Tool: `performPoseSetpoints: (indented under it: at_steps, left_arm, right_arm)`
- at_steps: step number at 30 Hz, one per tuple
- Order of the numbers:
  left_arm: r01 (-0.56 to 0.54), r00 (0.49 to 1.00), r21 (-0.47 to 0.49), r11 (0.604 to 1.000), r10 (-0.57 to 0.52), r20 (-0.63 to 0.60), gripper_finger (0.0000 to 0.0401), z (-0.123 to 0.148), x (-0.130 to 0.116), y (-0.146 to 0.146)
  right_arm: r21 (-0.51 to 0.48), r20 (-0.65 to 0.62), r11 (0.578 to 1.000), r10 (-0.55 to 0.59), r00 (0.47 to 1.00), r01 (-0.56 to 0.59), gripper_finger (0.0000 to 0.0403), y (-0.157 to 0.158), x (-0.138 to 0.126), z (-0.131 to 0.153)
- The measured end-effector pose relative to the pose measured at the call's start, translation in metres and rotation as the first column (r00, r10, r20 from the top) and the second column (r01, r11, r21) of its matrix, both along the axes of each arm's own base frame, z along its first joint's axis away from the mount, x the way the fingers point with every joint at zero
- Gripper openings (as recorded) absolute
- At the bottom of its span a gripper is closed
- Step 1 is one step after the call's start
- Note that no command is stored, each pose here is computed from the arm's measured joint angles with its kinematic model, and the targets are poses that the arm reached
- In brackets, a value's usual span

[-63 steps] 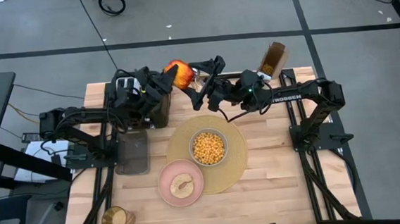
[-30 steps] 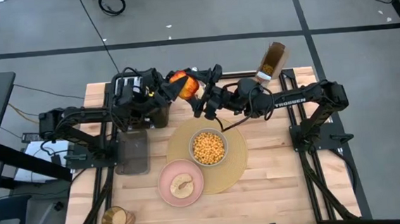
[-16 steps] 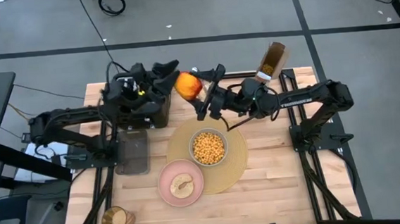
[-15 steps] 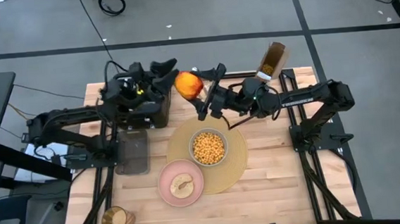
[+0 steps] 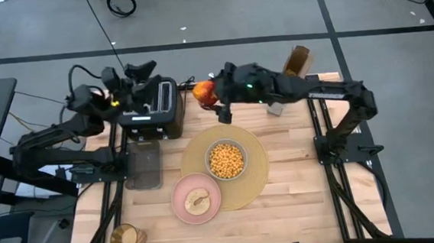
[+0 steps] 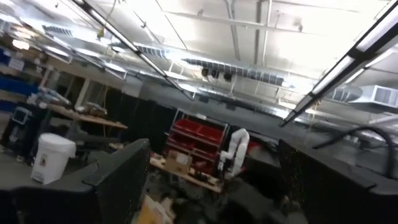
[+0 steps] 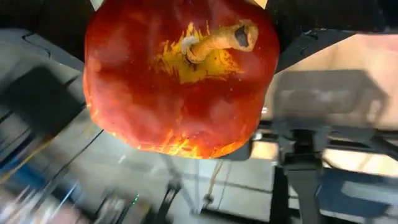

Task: Arrange a breakfast setting
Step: Put the apple on the table mat to the top left of the gray bowl

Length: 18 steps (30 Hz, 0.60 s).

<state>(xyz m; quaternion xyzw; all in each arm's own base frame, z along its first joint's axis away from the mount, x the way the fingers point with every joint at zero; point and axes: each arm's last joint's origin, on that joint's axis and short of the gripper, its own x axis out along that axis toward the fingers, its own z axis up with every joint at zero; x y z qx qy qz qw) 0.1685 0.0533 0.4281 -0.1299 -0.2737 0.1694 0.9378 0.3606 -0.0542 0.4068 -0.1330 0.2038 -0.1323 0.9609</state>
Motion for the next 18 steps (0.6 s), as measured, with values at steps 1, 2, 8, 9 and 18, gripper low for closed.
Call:
performPoseSetpoints:
  at_steps: [1,2,8,9,18]
  left_arm:
    - [0.010,1.000,-0.009,1.000,-0.010,-0.007,0.0357,0.000,-0.001,-0.002]
    - [0.022,1.000,-0.026,0.999,-0.023,-0.019,0.0357,-0.002,-0.001,-0.003]
    - [0.084,0.991,-0.107,0.991,-0.094,-0.091,0.0357,-0.011,0.004,-0.009]
    - [0.094,0.990,-0.117,0.989,-0.106,-0.094,0.0357,-0.011,0.005,-0.010]
    - [0.127,0.985,-0.135,0.983,-0.141,-0.101,0.0357,-0.013,0.006,-0.017]
  right_arm:
    - [0.056,-0.011,0.998,-0.008,1.000,0.009,0.0353,-0.004,0.004,-0.001]
    - [0.109,-0.029,0.994,-0.015,0.999,0.018,0.0353,-0.008,0.009,-0.005]
    - [0.338,-0.161,0.934,-0.068,0.985,0.120,0.0353,-0.022,0.043,-0.049]
    - [0.370,-0.176,0.919,-0.076,0.981,0.137,0.0353,-0.023,0.048,-0.057]
    - [0.550,-0.385,0.754,-0.155,0.910,0.360,0.0354,-0.032,0.083,-0.140]
